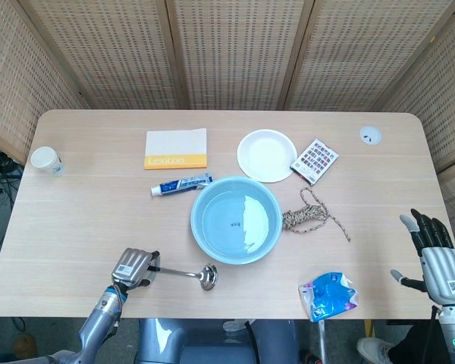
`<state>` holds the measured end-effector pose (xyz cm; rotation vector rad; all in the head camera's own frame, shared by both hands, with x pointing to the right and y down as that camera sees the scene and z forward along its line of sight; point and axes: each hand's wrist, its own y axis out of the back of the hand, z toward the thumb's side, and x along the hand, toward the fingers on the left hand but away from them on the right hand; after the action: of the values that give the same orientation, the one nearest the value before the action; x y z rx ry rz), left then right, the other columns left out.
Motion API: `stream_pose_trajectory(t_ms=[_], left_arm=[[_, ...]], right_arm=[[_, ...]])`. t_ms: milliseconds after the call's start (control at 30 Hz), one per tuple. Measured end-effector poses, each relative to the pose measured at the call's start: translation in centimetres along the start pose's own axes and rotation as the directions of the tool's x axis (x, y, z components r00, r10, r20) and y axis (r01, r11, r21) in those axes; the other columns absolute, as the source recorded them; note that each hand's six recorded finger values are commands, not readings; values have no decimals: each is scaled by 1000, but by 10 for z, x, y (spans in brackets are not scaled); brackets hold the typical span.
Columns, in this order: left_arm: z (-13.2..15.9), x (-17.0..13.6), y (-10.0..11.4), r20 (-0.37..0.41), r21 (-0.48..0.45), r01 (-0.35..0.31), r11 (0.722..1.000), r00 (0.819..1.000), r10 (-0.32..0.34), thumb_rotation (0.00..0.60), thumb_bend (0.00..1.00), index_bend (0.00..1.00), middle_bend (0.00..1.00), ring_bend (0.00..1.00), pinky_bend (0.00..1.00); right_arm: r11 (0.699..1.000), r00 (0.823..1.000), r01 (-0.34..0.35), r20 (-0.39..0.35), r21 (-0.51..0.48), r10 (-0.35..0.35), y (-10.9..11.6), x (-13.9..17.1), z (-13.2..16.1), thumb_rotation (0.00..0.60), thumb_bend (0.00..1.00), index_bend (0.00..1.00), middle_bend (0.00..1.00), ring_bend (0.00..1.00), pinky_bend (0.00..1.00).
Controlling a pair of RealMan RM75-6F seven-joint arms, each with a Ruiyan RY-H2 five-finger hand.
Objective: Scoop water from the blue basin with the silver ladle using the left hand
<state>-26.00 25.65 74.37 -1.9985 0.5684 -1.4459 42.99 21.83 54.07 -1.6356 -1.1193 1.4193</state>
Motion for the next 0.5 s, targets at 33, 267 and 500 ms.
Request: stream_pose_trajectory(t_ms=[33, 267, 500], left_arm=[[-1, 0, 2, -1, -7, -7, 1000, 1000, 7, 600, 526, 837, 900, 979, 1000], [-11, -5, 22, 7, -28, -49, 998, 999, 49, 600, 597, 915, 900, 979, 1000], [-20, -14, 47, 53, -28, -92, 995, 994, 94, 600, 597, 919, 900, 979, 1000]], right_arm=[[1000, 1000, -1, 0, 0, 1, 0, 0, 0, 600, 0, 0, 0, 0, 0], [1000, 1000, -6, -1, 4, 6, -2, 0, 1, 600, 0, 0, 0, 0, 0], [1000, 1000, -8, -2, 8, 8, -3, 0, 2, 600, 0, 0, 0, 0, 0]])
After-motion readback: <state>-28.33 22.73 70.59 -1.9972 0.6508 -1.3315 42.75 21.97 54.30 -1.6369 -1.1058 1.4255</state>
